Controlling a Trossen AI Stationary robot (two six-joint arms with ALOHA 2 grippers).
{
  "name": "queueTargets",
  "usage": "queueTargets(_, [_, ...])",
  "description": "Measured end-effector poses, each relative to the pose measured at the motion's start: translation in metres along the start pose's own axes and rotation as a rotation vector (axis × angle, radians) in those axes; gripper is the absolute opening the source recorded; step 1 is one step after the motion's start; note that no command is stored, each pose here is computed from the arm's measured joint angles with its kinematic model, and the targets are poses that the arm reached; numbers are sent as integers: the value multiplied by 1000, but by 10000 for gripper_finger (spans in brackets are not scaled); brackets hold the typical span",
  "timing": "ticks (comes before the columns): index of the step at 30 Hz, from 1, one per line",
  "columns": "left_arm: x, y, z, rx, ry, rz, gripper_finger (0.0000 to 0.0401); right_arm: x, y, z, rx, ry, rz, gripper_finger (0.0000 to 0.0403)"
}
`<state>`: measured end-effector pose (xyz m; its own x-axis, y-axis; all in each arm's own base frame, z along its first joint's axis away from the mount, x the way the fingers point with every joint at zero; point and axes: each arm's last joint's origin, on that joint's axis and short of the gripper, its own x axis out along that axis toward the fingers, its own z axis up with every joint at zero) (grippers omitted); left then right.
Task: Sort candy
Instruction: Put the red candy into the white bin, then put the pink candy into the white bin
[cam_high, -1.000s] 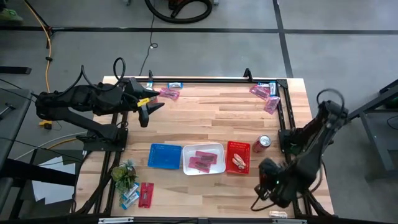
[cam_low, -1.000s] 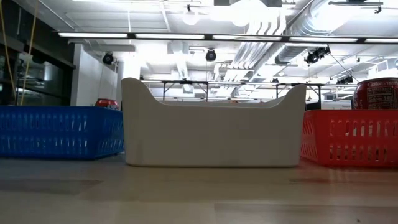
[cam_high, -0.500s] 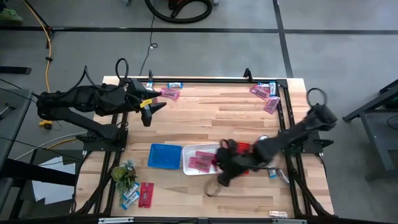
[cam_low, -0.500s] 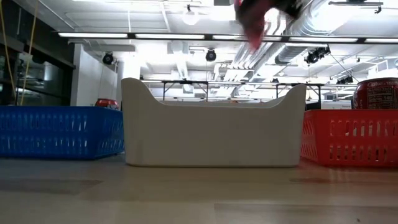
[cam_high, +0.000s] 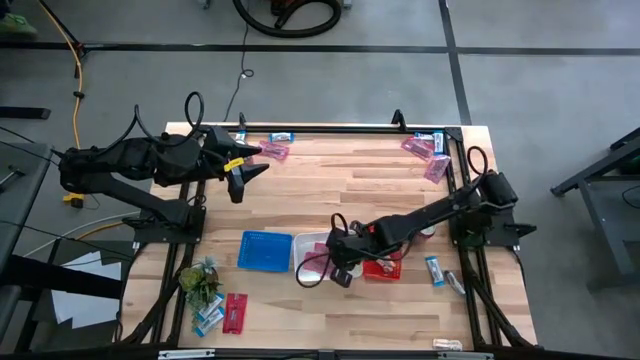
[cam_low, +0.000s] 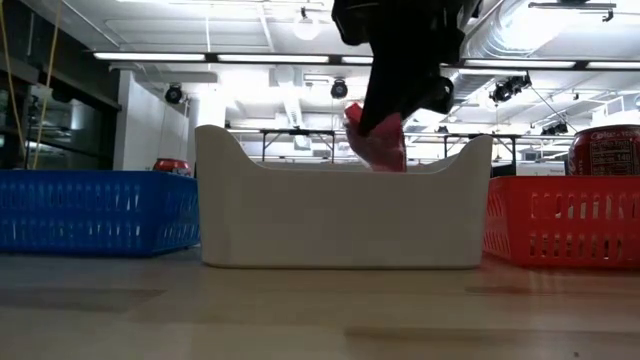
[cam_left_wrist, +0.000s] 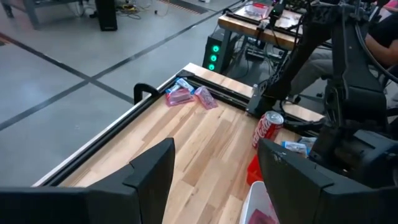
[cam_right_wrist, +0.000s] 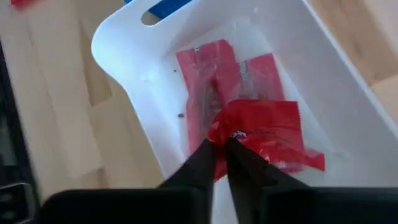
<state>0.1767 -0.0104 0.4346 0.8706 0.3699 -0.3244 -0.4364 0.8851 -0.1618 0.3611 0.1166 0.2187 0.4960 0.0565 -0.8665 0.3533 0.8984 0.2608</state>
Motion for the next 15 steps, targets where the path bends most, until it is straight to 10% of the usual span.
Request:
queueTargets(11, [-1, 0, 0, 42, -1, -1, 218, -47, -3, 9, 55, -56, 90, 219])
queueTargets(15, [0, 0, 0, 62, 2, 1, 218, -88, -29, 13, 155, -126, -43, 239])
